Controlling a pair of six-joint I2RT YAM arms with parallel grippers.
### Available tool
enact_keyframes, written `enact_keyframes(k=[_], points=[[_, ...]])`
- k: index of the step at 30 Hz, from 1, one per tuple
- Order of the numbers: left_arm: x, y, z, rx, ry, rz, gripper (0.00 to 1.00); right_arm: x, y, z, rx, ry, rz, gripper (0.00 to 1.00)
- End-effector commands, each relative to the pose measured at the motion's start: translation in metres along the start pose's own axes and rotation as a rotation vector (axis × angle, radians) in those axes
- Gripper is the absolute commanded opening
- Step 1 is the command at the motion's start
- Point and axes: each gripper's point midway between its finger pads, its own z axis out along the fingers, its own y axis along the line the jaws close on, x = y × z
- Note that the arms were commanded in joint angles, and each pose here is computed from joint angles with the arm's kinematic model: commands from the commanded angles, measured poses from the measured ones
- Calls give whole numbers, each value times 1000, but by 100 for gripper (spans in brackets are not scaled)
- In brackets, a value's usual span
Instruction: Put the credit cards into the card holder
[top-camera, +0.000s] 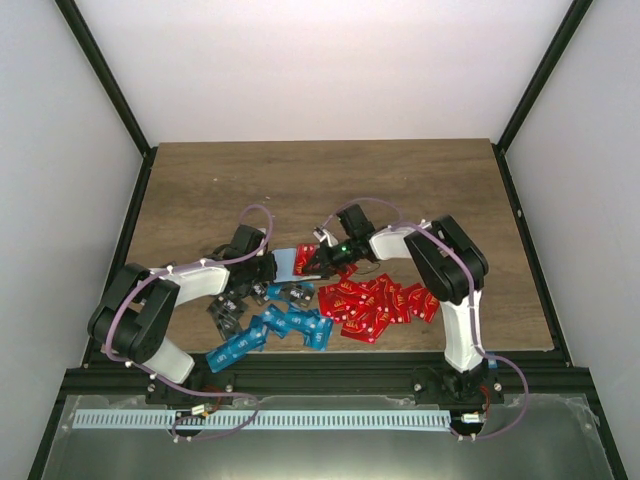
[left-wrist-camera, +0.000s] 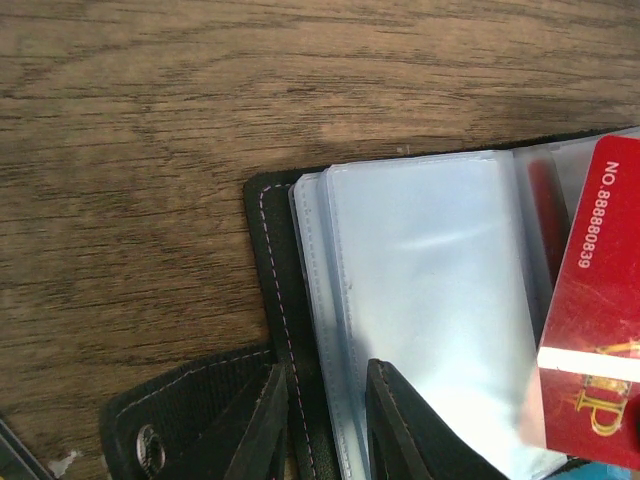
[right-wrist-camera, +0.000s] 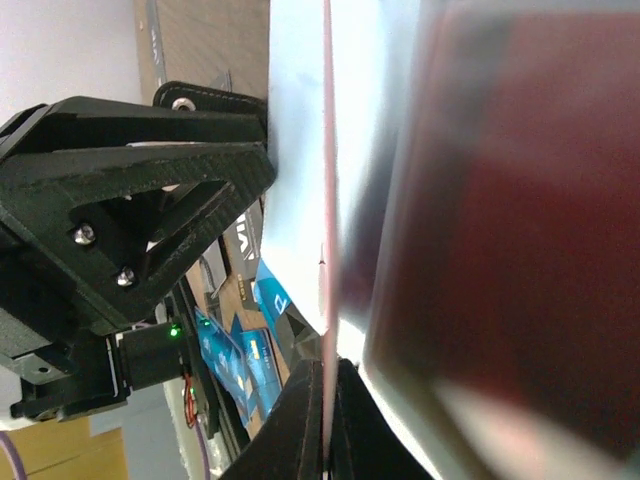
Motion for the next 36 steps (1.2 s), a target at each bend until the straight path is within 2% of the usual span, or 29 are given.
enact_keyframes(k=[1,13,28,31,36], points=[[6,3,6,-15,24,-5,24,12,4,9,-73,64,14,1],[7,-5,5,31,29,20,24,14,1,16,-97,151,45,1],[8,-9,5,53,29,31,24,4,10,20,-134,192,40,1],[8,-9,5,52,28,31,24,2,8,19,-107,185,32,6],[7,-8,4,48,26,29,24,-1,6,14,-30,167,1,22]])
